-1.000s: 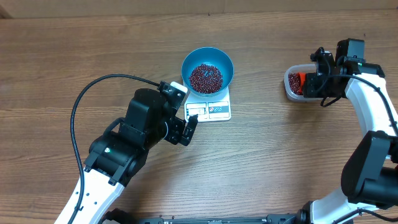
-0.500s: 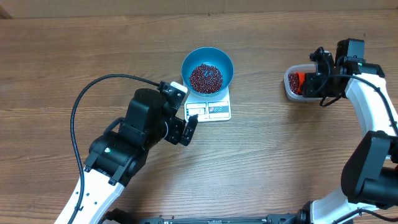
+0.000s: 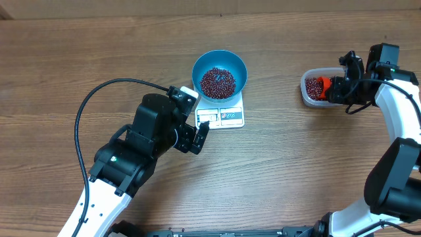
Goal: Scoop item into bowl and weigh 150g on scale
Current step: 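Dip the red scoop into the beans in the tub, then lift the filled scoop and carry it left over the blue bowl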
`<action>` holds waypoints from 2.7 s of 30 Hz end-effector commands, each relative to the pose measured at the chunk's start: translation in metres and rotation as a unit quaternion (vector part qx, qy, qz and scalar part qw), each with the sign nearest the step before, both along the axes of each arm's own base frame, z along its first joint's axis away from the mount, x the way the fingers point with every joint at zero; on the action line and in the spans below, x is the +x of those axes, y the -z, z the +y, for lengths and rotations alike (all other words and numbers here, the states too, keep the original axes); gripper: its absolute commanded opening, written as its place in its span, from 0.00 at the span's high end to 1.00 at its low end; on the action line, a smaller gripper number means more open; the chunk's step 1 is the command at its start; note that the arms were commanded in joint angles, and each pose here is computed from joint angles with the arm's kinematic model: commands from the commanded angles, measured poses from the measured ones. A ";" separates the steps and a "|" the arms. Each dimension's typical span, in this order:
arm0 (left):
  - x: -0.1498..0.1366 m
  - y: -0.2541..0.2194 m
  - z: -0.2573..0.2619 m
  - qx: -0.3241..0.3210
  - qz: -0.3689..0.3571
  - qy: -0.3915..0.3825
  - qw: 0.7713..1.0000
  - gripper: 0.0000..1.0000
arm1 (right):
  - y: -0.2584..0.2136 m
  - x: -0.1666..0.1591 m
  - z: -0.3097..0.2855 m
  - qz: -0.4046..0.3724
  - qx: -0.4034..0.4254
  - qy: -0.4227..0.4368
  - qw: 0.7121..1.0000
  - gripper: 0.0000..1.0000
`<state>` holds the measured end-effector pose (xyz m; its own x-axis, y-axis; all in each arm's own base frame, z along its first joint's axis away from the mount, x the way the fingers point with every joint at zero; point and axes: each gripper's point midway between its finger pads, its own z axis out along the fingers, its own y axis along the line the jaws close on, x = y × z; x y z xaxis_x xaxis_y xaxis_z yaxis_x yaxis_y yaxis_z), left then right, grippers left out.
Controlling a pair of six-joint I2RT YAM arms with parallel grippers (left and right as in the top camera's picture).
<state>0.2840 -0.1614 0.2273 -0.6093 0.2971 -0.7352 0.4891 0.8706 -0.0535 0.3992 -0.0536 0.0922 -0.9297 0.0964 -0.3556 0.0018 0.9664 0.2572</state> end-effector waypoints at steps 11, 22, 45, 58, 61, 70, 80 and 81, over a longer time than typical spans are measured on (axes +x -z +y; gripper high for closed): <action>0.000 0.001 -0.001 -0.007 0.005 0.000 1.000 0.01 | 0.027 -0.003 0.009 0.027 0.044 -0.004 0.999 0.96; 0.000 0.001 -0.001 -0.007 0.005 0.000 1.000 0.01 | 0.017 -0.001 0.008 0.005 0.112 0.002 0.994 0.96; 0.000 0.001 -0.001 -0.007 0.005 0.000 1.000 0.01 | 0.001 -0.005 0.009 -0.019 0.192 0.002 0.981 0.96; 0.000 0.001 -0.001 -0.007 0.005 0.000 1.000 0.01 | -0.021 -0.015 -0.023 -0.050 0.280 0.055 0.957 0.96; 0.000 0.001 -0.001 -0.007 0.005 0.000 1.000 0.00 | -0.027 -0.015 -0.022 -0.063 0.297 0.049 0.952 0.96; 0.000 0.001 -0.001 -0.007 0.005 0.000 1.000 0.00 | -0.042 -0.012 -0.014 -0.087 0.338 0.034 0.937 0.96; 0.000 0.001 -0.001 -0.007 0.005 0.000 1.000 0.00 | -0.076 -0.007 0.011 -0.136 0.418 -0.015 0.898 0.96; 0.000 0.001 -0.001 -0.007 0.005 0.000 1.000 0.00 | -0.080 -0.006 0.017 -0.137 0.427 -0.023 0.893 0.96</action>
<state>0.2839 -0.1615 0.2273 -0.6093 0.2971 -0.7352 0.4894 0.8704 -0.0538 0.3911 -0.0540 0.1556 -0.8342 0.4182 -0.3596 -0.1227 0.4949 0.8602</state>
